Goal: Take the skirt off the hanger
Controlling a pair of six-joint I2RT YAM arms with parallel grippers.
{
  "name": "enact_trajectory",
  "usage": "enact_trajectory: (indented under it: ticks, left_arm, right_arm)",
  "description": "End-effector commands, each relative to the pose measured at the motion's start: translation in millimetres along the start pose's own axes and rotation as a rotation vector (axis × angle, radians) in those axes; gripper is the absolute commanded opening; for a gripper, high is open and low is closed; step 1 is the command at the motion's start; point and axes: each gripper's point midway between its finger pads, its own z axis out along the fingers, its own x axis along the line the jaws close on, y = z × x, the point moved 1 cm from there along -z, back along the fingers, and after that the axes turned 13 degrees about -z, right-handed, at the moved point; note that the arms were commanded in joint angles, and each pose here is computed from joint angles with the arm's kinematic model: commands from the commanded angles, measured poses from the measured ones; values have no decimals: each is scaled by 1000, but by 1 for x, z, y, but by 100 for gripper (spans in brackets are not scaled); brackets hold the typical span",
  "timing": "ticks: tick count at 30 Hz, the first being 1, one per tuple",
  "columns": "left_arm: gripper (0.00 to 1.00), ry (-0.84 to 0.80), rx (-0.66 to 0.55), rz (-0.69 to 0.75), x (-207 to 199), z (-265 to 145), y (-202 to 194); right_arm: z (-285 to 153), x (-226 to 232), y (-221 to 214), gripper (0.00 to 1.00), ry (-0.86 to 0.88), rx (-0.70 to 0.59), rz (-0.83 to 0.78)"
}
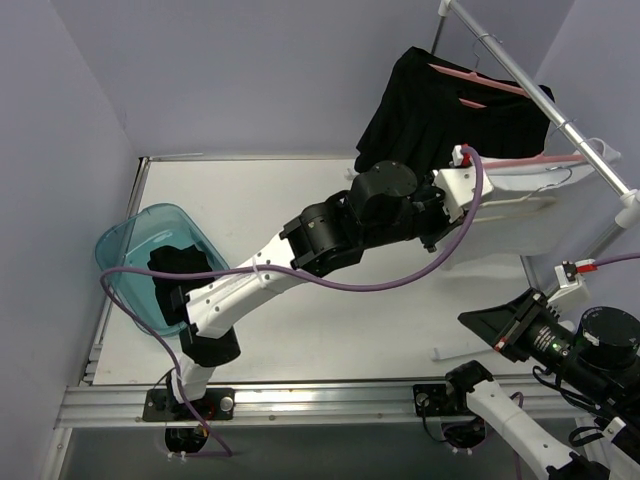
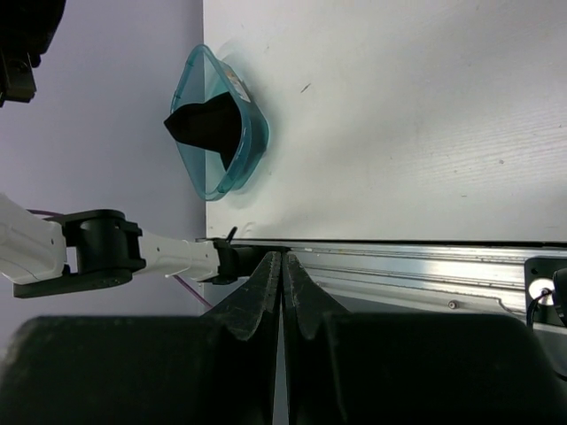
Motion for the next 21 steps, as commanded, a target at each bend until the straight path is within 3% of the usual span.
enact_trajectory:
  ticks: [1, 21]
  left_arm:
    - [2, 11, -100, 12, 0, 3, 28]
    - [2, -275, -206, -162, -49, 42, 37]
  right_arm:
    - [-1, 0, 6, 0, -18, -18, 7]
    - [-13, 6, 12, 0, 4, -71, 17]
